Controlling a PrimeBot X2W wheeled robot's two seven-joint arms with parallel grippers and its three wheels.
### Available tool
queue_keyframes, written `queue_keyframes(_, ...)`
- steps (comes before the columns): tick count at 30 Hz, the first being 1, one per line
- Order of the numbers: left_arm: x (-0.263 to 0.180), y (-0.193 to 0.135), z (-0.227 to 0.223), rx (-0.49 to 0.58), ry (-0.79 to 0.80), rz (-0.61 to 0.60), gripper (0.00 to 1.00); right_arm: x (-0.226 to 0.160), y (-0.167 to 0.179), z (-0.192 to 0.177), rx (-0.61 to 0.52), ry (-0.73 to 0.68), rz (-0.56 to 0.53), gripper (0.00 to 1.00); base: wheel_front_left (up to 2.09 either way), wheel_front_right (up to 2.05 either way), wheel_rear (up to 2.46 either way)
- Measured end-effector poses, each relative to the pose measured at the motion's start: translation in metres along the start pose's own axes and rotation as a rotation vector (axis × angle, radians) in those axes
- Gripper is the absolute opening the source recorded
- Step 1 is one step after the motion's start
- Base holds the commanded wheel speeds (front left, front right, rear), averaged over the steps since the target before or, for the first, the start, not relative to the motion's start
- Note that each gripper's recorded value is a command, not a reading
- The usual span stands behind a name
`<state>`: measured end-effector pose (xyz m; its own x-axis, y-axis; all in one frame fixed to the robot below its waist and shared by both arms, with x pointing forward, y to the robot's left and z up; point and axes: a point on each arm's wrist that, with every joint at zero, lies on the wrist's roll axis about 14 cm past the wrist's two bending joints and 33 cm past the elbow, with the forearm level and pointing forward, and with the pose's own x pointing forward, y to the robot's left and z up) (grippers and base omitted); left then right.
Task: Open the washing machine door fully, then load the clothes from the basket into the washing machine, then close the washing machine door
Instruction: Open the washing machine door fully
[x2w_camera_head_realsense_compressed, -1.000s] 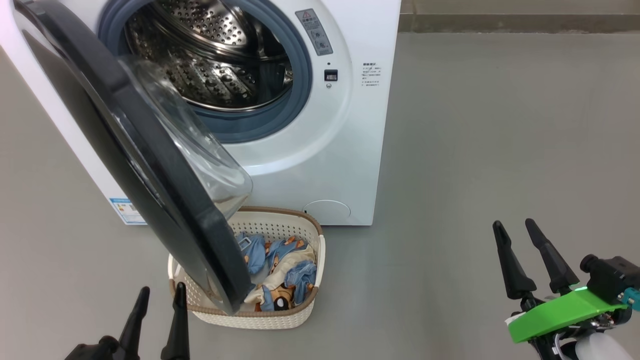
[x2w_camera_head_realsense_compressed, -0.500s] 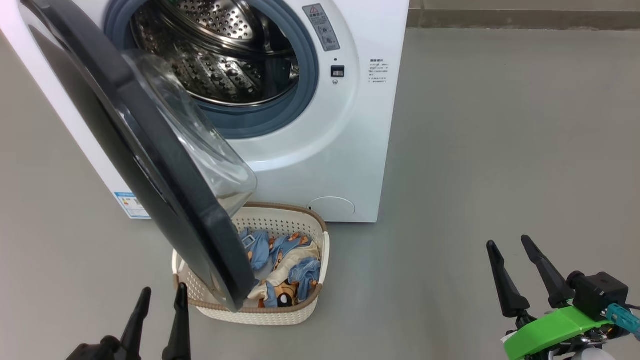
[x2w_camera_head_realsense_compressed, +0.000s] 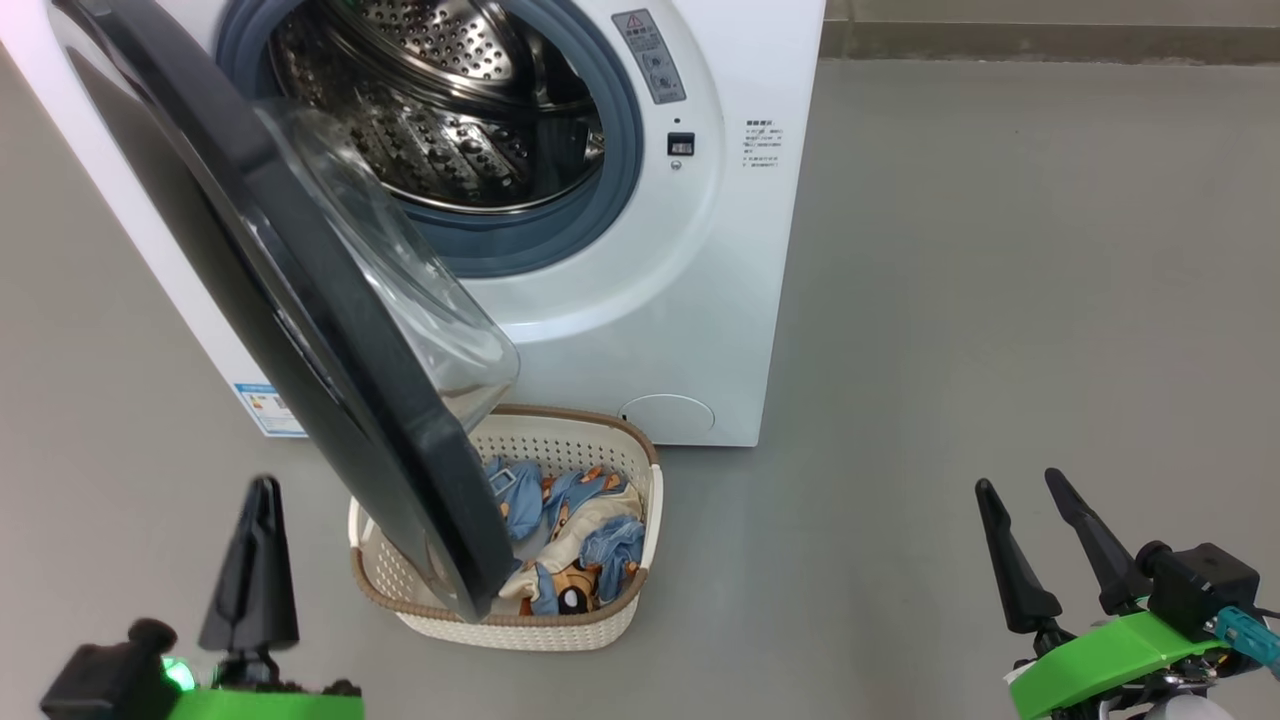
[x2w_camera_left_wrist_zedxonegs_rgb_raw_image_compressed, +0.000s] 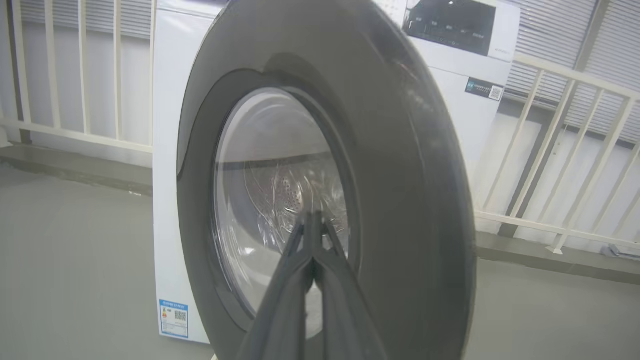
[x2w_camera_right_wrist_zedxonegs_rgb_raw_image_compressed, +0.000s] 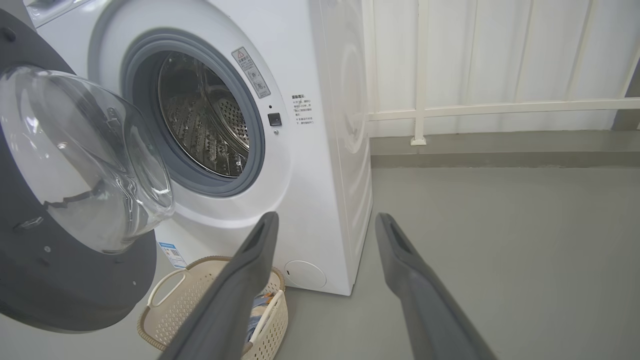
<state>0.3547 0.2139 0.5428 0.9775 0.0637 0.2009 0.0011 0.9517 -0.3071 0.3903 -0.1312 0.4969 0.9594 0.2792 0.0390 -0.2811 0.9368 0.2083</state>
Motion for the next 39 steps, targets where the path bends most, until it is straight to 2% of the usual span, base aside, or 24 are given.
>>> queue_keyframes(5, 0.009, -0.035, 0.043, 0.049, -0.138, -0.102, 0.00, -0.001, -0.004, 0.002, 0.000, -0.005, -0.013, 1.00, 0.00, 0.00, 0.00)
queue_keyframes(8, 0.012, -0.072, 0.066, 0.046, -0.218, -0.206, 0.00, -0.001, -0.008, 0.002, 0.003, -0.008, -0.027, 1.00, 0.00, 0.00, 0.00)
queue_keyframes(9, 0.012, -0.097, 0.074, 0.029, -0.244, -0.279, 0.00, -0.002, -0.010, 0.003, 0.004, -0.009, -0.033, 1.00, 0.00, 0.00, 0.00)
queue_keyframes(13, 0.007, -0.138, 0.066, -0.013, -0.200, -0.397, 0.00, -0.004, -0.013, 0.003, 0.006, -0.011, -0.043, 1.00, 0.00, 0.00, 0.00)
queue_keyframes(17, 0.004, -0.159, 0.037, -0.055, -0.093, -0.455, 0.00, -0.006, -0.016, 0.001, 0.008, -0.008, -0.055, 1.00, 0.00, 0.00, 0.00)
queue_keyframes(22, 0.007, -0.164, -0.001, -0.101, 0.033, -0.465, 0.00, -0.007, -0.020, -0.002, 0.013, 0.000, -0.067, 1.00, 0.00, 0.00, 0.00)
queue_keyframes(29, 0.019, -0.139, -0.048, -0.123, 0.158, -0.358, 0.00, -0.007, -0.022, -0.006, 0.016, 0.011, -0.076, 1.00, 0.00, 0.00, 0.00)
queue_keyframes(39, 0.025, -0.118, -0.075, -0.130, 0.238, -0.272, 0.00, -0.008, -0.022, -0.004, 0.014, 0.006, -0.075, 1.00, 0.00, 0.00, 0.00)
